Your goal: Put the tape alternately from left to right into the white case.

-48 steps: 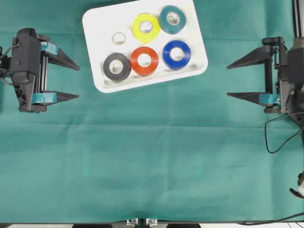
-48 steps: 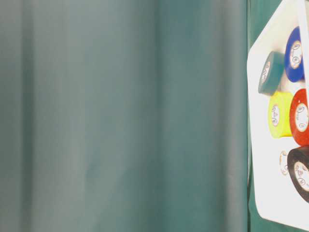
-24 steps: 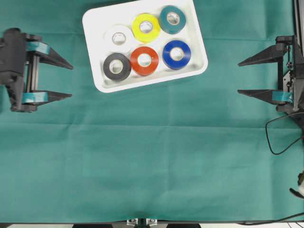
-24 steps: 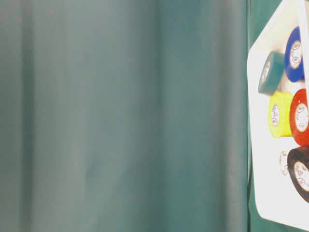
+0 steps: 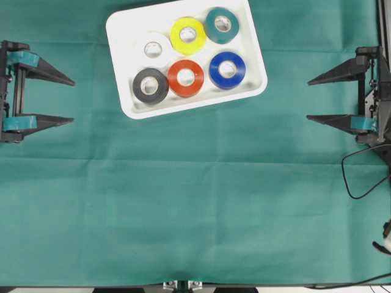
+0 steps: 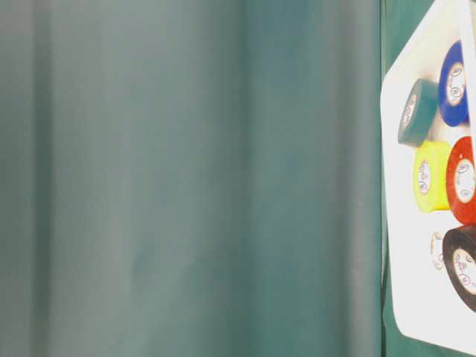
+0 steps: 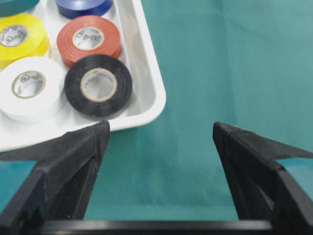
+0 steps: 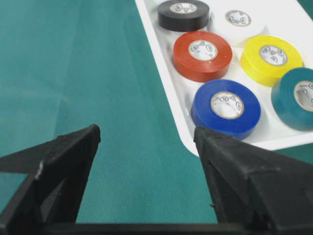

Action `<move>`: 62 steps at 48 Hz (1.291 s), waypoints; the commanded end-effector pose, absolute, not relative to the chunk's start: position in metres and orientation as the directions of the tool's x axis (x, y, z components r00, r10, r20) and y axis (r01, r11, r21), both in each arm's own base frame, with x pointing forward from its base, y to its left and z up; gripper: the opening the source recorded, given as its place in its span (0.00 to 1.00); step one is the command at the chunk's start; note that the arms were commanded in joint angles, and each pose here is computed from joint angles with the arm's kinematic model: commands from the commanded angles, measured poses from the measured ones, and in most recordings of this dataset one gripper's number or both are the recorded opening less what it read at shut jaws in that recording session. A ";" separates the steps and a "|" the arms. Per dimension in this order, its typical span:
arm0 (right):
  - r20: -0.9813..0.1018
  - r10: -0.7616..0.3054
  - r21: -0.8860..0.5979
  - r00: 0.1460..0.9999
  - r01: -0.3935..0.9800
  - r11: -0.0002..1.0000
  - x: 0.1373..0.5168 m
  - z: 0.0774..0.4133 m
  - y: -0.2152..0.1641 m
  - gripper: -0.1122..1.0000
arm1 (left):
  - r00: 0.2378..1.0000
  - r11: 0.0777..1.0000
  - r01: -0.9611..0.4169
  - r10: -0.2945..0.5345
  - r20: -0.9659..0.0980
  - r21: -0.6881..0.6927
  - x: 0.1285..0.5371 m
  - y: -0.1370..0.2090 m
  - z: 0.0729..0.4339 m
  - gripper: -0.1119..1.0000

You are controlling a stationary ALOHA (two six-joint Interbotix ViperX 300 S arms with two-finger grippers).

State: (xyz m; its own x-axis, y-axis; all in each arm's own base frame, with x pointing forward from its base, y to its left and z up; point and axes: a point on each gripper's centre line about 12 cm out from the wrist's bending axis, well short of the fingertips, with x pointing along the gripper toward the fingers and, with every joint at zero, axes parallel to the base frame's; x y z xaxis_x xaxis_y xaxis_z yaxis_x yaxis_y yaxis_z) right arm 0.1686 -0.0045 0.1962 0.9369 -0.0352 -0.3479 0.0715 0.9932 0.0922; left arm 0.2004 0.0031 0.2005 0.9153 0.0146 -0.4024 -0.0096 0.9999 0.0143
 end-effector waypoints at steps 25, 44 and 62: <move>-0.329 -0.036 0.098 0.944 0.072 0.993 0.161 0.192 -0.005 0.87 | 0.941 1.000 -0.014 0.018 -0.337 0.015 0.182 0.003 0.201 0.83; -0.306 -0.036 0.100 0.951 0.069 0.993 0.155 0.190 -0.005 0.87 | 0.957 0.999 -0.033 0.036 -0.289 0.015 0.167 0.006 0.200 0.83; -0.309 -0.037 0.099 0.950 0.071 0.993 0.155 0.190 -0.005 0.87 | 0.966 0.999 -0.036 0.038 -0.255 0.015 0.152 0.006 0.196 0.83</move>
State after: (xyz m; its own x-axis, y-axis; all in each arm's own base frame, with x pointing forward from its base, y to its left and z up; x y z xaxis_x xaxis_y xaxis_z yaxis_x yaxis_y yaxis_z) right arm 0.1528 -0.0048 0.1859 0.9491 -0.0378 -0.3128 0.0706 0.9930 0.0943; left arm 0.1524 0.0056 0.1936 0.9651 0.0354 -0.2593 -0.0327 0.9994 0.0148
